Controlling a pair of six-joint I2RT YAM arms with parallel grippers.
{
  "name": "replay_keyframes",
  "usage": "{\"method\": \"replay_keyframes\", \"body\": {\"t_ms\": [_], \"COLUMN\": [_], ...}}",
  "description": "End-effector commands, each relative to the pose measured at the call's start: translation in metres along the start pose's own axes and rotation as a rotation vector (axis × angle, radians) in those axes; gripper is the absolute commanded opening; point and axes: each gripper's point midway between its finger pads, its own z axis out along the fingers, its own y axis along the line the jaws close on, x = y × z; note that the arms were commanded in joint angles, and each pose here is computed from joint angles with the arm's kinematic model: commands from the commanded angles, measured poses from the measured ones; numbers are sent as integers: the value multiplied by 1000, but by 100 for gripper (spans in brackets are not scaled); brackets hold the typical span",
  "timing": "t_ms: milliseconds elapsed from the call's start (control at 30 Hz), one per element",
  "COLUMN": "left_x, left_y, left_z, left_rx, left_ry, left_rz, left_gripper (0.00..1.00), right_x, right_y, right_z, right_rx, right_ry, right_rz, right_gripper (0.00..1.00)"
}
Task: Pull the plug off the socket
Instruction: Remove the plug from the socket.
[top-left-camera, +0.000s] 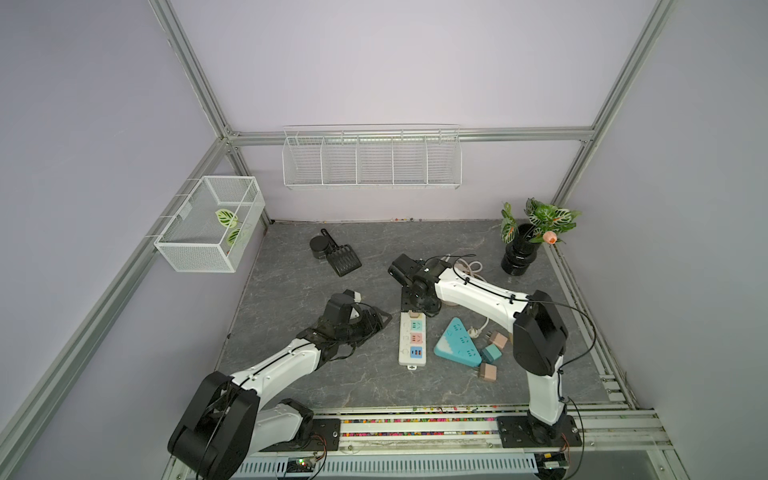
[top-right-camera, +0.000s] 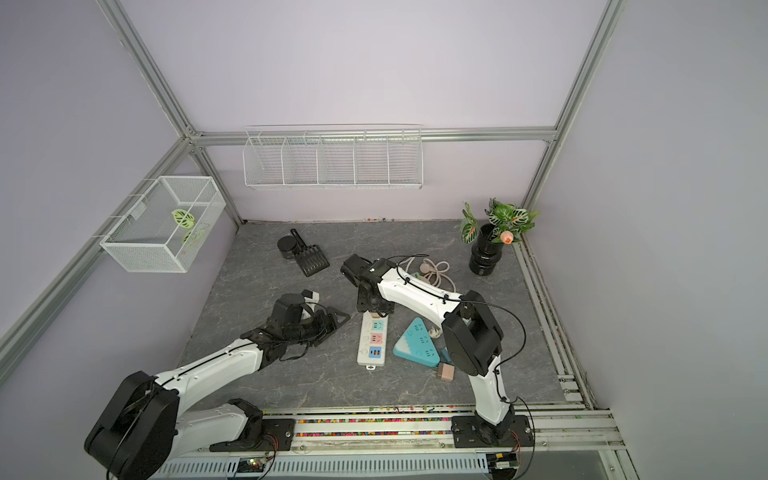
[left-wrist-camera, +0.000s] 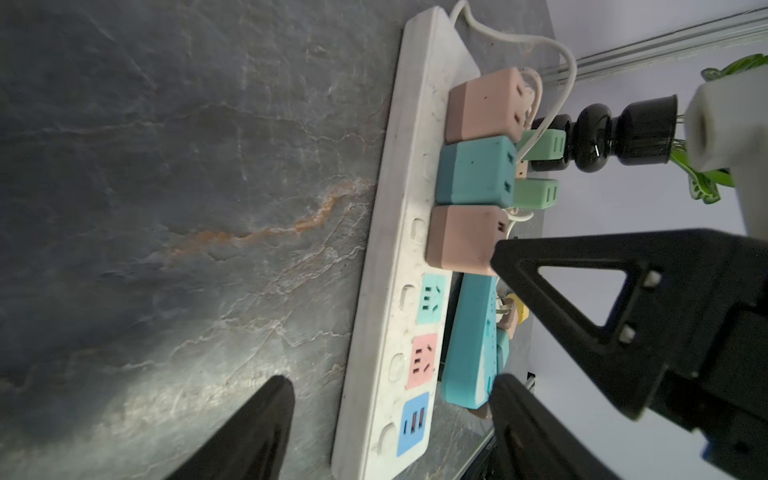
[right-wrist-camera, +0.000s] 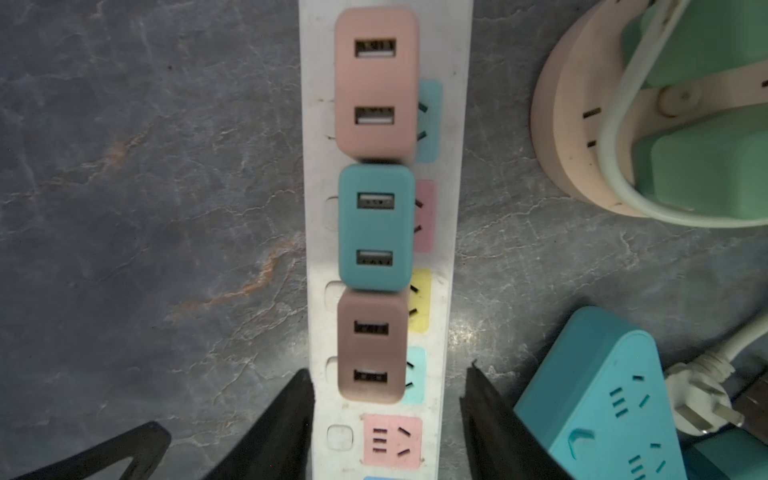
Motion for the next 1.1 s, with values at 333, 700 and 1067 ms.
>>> {"method": "replay_keyframes", "body": {"t_ms": [333,700,1067], "left_x": [11,9,22], "left_y": [-10,21,68], "left_z": [42,68,83], "left_rx": [94,-46,-255], "left_ry": [257,287,345], "left_rz": [-58,-171,-318], "left_gripper": [69,67,62], "right_x": [0,3,5], "right_y": [-8,-3,5], "right_z": [19,30,36], "right_rx": [119,79,8], "right_ry": [56,94,120], "right_rz": [-19,-20,-4], "right_gripper": [39,33,32]}}
